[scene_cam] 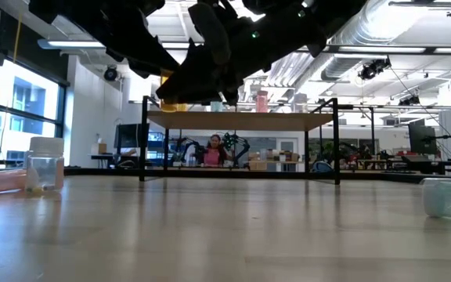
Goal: Pick and place medicine bottles onto shelf by color
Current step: Put the left orange pill bottle on the shelf
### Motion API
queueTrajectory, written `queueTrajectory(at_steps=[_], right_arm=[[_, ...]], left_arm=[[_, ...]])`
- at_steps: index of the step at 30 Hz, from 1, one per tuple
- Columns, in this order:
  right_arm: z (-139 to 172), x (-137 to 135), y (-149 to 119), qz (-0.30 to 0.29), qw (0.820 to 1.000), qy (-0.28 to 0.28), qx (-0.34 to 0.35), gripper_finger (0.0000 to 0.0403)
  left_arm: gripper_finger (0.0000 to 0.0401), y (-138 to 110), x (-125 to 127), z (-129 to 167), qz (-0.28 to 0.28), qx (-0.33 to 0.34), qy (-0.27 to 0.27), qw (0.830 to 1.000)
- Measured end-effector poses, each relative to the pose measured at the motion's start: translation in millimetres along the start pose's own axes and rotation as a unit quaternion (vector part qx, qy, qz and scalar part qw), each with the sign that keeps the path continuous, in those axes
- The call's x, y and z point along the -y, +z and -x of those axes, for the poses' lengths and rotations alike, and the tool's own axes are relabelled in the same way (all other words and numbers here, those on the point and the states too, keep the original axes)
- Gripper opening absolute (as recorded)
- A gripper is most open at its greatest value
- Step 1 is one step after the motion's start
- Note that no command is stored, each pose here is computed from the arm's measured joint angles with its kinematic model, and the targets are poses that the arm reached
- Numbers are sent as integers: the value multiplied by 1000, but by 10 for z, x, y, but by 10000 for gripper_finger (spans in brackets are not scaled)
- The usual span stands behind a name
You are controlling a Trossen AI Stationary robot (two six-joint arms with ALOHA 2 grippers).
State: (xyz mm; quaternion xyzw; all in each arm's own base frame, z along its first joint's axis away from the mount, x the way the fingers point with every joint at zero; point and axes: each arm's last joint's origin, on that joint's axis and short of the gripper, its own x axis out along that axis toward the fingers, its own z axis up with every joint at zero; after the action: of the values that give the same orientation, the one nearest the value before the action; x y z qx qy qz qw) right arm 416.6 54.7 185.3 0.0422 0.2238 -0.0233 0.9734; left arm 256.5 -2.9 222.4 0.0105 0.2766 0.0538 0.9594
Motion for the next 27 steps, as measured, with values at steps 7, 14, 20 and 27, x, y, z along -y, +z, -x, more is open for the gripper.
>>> queueTrajectory(at_steps=[7,14,20,27], right_arm=[[-2,17,2,3,1000,-2,0,85],[-3,22,4,11,1000,-1,0,85],[-6,41,7,13,1000,-2,0,85],[-6,42,7,23,1000,-2,0,125]], left_arm=[[116,-2,3,0,11,-1,-1,1000],[114,-2,9,0,12,-1,-12,1000],[115,-2,9,0,12,-1,-13,1000],[115,-1,10,0,13,-1,-13,1000]])
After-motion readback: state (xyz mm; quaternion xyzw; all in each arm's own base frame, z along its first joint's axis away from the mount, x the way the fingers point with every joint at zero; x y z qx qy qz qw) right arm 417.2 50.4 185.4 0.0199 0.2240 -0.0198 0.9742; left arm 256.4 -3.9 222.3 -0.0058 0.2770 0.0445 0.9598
